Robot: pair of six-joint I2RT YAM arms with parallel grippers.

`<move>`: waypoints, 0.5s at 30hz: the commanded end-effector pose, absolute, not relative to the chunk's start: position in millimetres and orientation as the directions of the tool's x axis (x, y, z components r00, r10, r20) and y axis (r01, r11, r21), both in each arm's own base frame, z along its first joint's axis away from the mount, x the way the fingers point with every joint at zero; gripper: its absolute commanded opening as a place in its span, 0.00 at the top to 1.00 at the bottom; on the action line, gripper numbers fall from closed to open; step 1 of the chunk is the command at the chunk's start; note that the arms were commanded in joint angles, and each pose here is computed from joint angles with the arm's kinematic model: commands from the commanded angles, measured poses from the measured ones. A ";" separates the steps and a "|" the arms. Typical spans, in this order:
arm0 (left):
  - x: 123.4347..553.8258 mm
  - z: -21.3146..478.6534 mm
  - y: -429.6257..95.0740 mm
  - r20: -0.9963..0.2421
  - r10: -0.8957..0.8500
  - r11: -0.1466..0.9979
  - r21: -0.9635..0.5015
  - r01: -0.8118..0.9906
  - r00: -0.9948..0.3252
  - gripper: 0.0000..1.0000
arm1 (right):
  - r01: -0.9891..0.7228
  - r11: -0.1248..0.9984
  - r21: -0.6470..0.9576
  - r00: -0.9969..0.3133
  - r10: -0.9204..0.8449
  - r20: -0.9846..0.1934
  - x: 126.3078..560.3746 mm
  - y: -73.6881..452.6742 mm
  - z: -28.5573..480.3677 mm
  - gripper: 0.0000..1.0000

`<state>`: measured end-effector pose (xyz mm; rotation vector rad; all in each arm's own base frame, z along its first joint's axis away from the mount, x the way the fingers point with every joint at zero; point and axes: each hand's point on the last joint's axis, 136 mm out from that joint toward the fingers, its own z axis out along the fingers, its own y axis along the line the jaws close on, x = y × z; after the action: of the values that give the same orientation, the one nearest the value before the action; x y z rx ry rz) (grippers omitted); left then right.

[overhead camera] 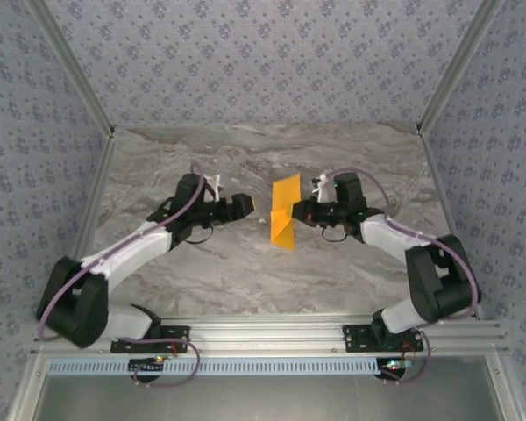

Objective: Fold a paper plane with a square sheet of paper (fold left side to right side)
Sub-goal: Turn over the paper at the center of the table.

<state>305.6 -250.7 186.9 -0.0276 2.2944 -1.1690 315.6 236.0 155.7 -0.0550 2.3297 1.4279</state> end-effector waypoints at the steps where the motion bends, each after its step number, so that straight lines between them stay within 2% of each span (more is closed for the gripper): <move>1: 304.6 253.4 -248.3 -0.490 -0.371 0.482 -0.828 0.288 -0.788 0.03 | -0.354 0.365 0.861 -0.871 0.205 -0.445 321.0 235.1 226.6 0.94; 6: 294.8 311.6 -266.2 -0.490 -0.364 0.303 -0.867 0.397 -0.792 0.02 | -0.466 0.249 0.849 -0.827 0.219 -0.518 317.8 245.2 299.0 0.94; 10: 287.9 341.0 -279.1 -0.525 -0.337 0.226 -0.851 0.474 -0.782 0.02 | -0.525 0.184 0.831 -0.801 0.223 -0.555 310.3 256.1 338.1 0.93; 15: 280.7 357.0 -297.5 -0.536 -0.309 0.166 -0.844 0.511 -0.785 0.03 | -0.556 0.126 0.821 -0.795 0.207 -0.570 299.2 273.4 362.9 0.93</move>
<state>290.0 -285.5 320.5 0.0941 1.9386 -1.5950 312.9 264.8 330.5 -0.2735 1.9115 1.6619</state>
